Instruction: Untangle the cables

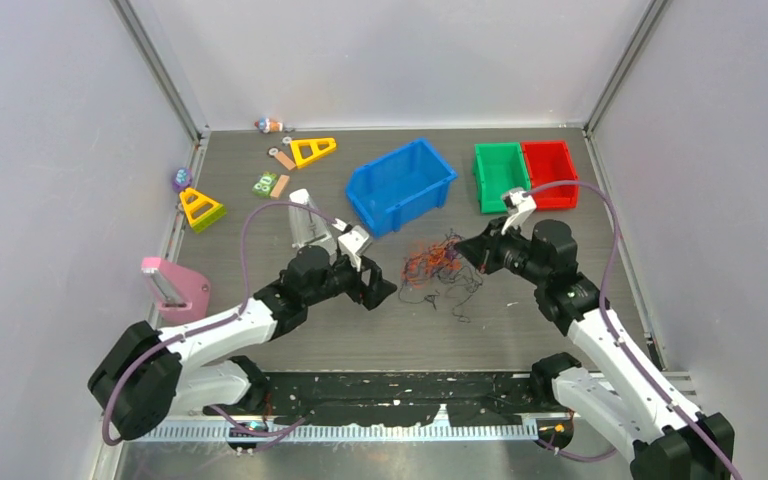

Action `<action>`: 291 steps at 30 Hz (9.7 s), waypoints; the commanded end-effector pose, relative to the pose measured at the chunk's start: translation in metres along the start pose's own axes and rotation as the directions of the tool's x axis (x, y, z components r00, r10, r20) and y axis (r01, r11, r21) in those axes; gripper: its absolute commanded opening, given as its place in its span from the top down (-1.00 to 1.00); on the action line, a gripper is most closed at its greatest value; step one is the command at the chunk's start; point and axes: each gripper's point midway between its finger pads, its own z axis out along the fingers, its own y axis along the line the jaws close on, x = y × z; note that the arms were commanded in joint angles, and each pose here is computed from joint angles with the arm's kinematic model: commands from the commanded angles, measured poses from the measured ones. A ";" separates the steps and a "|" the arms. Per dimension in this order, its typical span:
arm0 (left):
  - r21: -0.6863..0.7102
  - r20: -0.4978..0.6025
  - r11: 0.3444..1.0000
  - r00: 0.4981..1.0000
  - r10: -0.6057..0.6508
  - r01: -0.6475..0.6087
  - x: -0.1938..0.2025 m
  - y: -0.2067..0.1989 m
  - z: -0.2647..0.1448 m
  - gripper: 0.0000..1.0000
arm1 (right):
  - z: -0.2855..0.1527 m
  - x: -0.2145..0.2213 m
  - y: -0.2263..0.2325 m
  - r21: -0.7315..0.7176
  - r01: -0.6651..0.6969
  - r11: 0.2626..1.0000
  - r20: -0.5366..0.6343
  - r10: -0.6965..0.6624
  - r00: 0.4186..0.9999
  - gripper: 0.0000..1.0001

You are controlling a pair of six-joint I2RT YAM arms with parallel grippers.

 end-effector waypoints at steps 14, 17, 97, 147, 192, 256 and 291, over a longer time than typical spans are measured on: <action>0.268 -0.079 0.963 0.996 0.048 -0.025 -0.003 -0.059 0.045 -0.74 | 0.023 -0.004 0.096 -0.367 0.056 0.928 -0.031 -0.072 0.997 0.89; 0.218 -0.157 0.976 0.987 0.041 -0.006 0.005 -0.051 0.054 0.59 | 0.027 -0.002 0.096 -0.360 0.076 0.930 -0.042 -0.097 0.994 0.89; -0.061 0.248 0.994 0.966 -0.068 0.086 -0.043 0.023 -0.027 -0.73 | 0.038 -0.022 0.028 0.231 0.205 0.951 0.055 -0.223 0.973 0.89; 0.249 0.122 0.698 0.693 -0.710 0.671 -0.072 -0.048 0.097 0.12 | 0.024 -0.019 0.068 0.095 -0.427 0.899 0.072 0.421 0.904 0.89; -0.133 -0.018 0.975 0.983 -0.183 0.179 -0.001 0.010 -0.023 -0.73 | -0.004 0.040 -0.005 0.152 -0.039 0.988 -0.113 0.056 0.992 0.89; -0.604 0.090 0.785 0.990 -0.109 0.142 -0.040 0.103 -0.047 1.00 | -0.080 0.028 -0.125 0.781 -0.160 0.604 0.158 0.057 0.986 0.86; -0.536 0.089 0.809 0.969 -0.231 0.242 0.001 0.084 -0.097 1.00 | 0.069 0.110 0.029 0.025 0.113 0.993 -0.369 -0.096 0.924 -0.76</action>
